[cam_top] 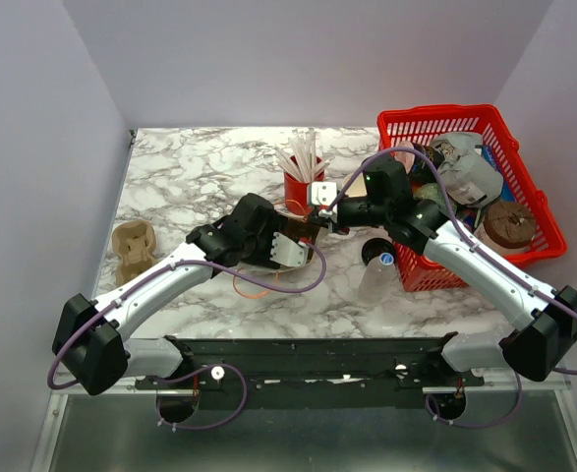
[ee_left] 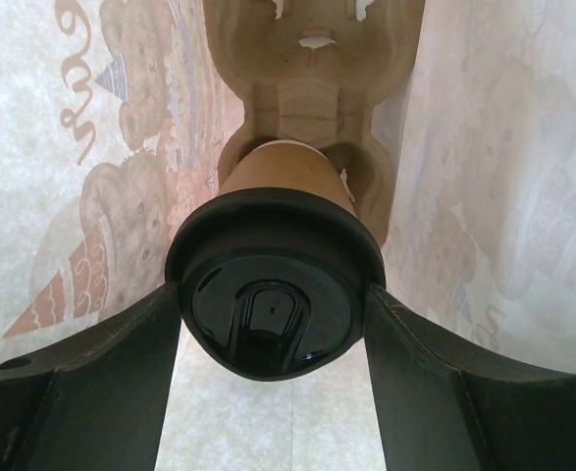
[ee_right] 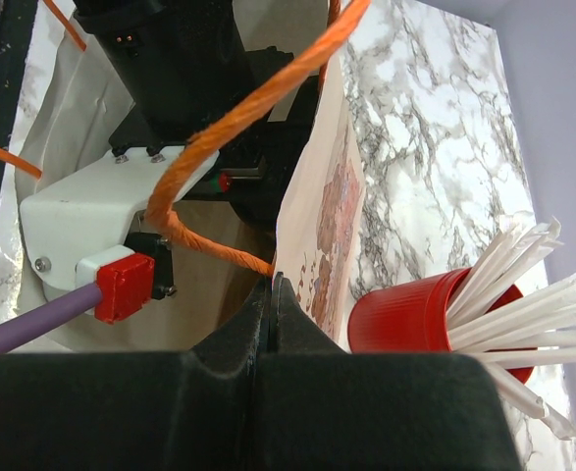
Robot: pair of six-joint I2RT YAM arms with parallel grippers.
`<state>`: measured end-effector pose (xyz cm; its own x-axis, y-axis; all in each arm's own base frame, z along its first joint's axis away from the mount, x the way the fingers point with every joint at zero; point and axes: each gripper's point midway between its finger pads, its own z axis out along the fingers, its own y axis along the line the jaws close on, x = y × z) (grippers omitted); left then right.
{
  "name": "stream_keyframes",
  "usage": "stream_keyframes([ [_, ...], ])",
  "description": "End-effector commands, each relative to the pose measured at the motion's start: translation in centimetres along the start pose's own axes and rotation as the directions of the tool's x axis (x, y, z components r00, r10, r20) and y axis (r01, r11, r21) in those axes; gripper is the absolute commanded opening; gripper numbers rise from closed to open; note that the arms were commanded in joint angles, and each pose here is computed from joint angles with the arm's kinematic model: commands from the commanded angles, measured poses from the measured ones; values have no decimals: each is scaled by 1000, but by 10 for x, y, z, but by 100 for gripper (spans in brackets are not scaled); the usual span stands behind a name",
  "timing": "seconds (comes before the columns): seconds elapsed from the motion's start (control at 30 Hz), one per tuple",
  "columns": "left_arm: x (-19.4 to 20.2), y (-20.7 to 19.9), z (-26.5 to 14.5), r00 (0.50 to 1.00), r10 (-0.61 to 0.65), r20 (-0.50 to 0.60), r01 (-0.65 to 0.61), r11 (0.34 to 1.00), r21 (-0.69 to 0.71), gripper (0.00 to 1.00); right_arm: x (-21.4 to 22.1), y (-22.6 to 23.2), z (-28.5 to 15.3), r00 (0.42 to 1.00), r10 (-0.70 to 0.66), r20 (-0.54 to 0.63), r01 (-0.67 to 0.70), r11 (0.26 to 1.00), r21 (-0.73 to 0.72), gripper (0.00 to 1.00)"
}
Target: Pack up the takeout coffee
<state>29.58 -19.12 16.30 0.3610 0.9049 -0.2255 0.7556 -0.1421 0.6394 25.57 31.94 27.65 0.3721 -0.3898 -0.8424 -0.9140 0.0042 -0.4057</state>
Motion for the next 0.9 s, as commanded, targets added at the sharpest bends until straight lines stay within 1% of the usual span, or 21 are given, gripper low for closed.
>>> stream_keyframes([
  [0.0,6,-8,-1,999,-35,-23,35,999,31,0,-25,4,3,996,-23,81,28,998,-61,0],
  [0.2,13,-8,-4,998,-52,-41,53,998,22,0,-24,3,6,997,-17,81,23,997,-71,0],
  [0.37,1,0,-13,998,-60,22,60,998,-3,0,-24,2,6,997,-23,77,29,997,-71,0],
  [0.47,2,-3,-13,999,-46,22,46,999,4,0,-23,2,6,997,-25,74,30,997,-72,0],
  [0.6,3,-7,-12,1000,-3,15,3,1000,28,0,-22,2,5,997,-22,69,27,997,-68,0],
  [0.87,-1,-5,-11,994,110,3,-110,993,34,0,-23,3,4,997,-23,73,27,998,-64,0],
])
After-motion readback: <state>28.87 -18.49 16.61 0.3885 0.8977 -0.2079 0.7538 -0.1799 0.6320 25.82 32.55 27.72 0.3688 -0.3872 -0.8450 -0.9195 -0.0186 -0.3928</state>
